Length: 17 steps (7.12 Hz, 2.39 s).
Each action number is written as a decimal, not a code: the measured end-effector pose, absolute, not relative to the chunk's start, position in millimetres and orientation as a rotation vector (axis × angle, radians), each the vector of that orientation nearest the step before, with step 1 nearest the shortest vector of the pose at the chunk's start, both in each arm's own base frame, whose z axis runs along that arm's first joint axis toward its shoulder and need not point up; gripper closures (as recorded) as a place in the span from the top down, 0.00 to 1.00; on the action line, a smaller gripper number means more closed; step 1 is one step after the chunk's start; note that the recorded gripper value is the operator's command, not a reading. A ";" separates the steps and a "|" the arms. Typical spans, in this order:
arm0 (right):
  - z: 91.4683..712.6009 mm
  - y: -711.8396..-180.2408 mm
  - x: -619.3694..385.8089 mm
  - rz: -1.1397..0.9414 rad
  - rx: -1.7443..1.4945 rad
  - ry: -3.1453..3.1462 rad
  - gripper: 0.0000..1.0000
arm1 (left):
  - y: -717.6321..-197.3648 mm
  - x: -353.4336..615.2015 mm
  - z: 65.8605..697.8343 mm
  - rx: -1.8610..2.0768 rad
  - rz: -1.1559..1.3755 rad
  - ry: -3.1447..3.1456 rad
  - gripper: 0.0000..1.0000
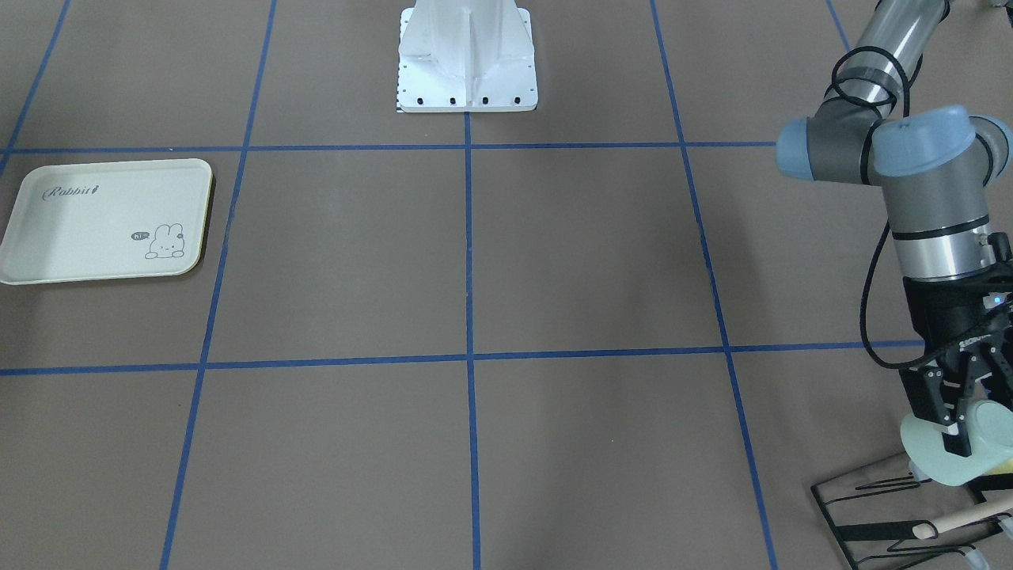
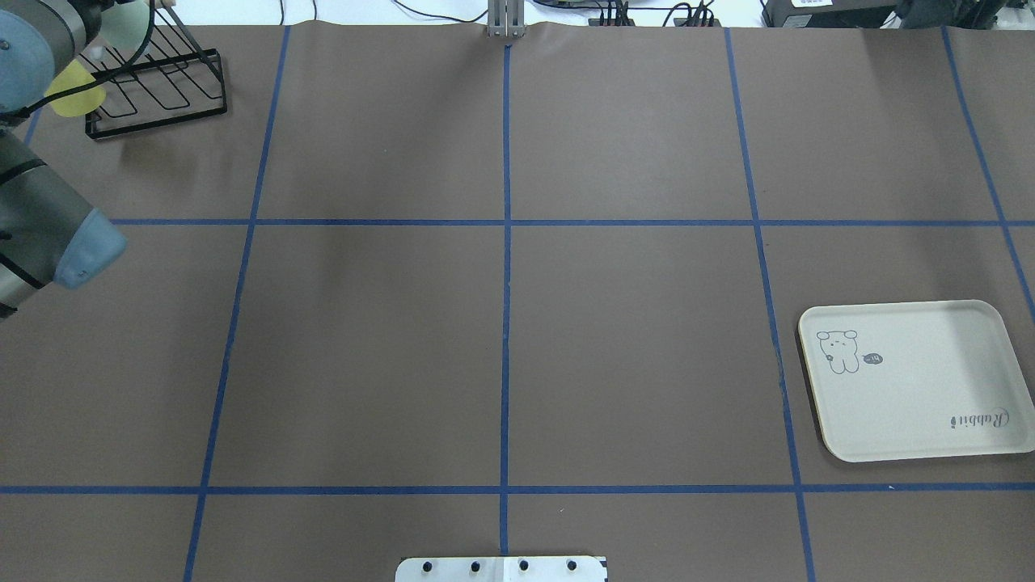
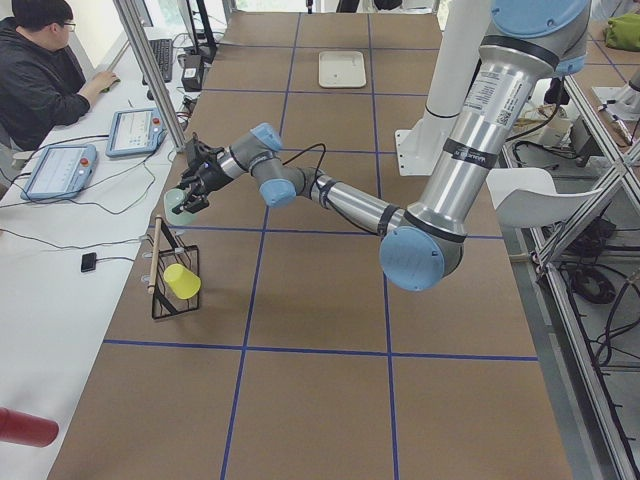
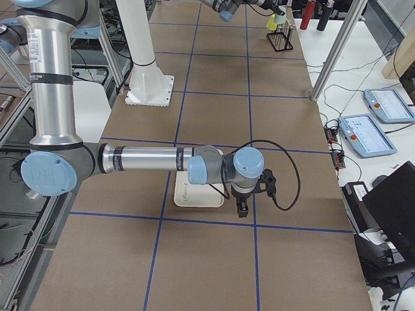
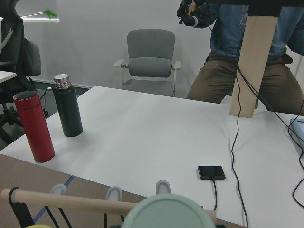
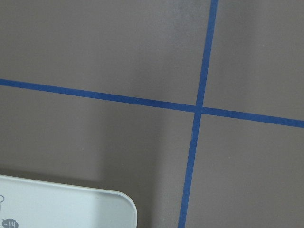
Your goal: Left arm grabs green cup and hands to right arm on tray
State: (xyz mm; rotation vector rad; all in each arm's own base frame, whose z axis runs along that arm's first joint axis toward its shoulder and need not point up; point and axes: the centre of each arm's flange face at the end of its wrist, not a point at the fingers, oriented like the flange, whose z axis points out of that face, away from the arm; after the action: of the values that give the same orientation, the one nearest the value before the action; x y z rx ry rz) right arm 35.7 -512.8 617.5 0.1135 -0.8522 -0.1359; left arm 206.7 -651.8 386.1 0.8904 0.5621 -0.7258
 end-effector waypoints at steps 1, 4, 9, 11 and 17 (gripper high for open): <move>605.1 -524.5 32.7 -0.151 0.136 -0.844 0.99 | -651.1 200.0 372.8 0.897 -0.737 0.568 0.02; 551.1 -559.6 11.5 -0.053 0.316 -0.799 0.99 | -648.1 202.5 351.3 0.879 -0.830 0.640 0.02; 441.2 -556.7 -109.4 0.286 0.366 -1.175 0.99 | -578.7 294.1 269.9 0.608 -1.082 1.116 0.00; 369.2 -546.3 -159.4 0.331 0.284 -1.372 0.99 | -536.1 329.5 222.4 0.401 -1.125 1.320 0.00; 253.5 -482.8 -245.3 0.130 0.317 -1.850 0.99 | -461.9 328.9 90.7 -0.249 -1.153 1.706 0.00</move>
State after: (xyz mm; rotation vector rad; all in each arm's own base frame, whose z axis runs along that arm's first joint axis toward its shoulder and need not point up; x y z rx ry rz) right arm -245.3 -482.8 253.5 0.3170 -1.8501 0.1300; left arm 328.9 -461.9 90.7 -0.2493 1.7056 -1.1526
